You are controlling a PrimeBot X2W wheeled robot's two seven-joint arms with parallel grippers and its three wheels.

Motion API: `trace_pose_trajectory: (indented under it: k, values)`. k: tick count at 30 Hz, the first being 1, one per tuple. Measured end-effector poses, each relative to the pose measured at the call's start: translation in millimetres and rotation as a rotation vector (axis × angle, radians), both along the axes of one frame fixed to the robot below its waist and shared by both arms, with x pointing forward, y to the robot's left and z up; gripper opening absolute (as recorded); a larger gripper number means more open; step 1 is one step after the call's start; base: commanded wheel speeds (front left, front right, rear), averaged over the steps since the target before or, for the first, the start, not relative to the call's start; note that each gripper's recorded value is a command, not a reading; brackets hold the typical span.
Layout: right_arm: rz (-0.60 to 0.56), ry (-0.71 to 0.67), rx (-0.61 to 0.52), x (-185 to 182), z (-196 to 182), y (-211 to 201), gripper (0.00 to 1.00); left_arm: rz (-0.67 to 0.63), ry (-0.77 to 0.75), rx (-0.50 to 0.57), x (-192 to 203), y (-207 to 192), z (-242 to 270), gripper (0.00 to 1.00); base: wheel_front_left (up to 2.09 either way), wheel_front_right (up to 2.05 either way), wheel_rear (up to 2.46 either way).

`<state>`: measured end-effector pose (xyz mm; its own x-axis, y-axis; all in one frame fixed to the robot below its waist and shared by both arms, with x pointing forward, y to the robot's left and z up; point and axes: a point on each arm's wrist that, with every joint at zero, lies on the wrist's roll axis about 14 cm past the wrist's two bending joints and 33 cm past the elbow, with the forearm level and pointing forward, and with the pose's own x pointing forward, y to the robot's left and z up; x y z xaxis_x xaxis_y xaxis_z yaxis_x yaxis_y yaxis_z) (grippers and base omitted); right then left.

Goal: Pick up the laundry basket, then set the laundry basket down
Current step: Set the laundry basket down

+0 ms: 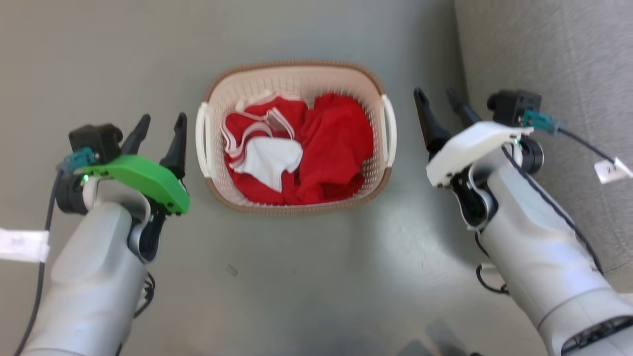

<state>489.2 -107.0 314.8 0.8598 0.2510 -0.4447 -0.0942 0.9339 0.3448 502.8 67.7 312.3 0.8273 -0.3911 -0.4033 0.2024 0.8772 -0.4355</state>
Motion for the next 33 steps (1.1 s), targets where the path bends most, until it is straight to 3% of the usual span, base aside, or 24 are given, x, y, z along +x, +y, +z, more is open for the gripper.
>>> trace_pose_trajectory:
  k: [23,33]
  values:
    - [-0.05,-0.192,0.015,-64,87,-12,1.0,0.057,-0.207,-0.039,-60,6,102,1.0,0.0,0.0,0.0]
    - [-0.041,-0.36,0.02,-75,141,-9,1.0,0.095,-0.309,-0.045,-83,19,138,1.0,0.0,0.0,0.0]
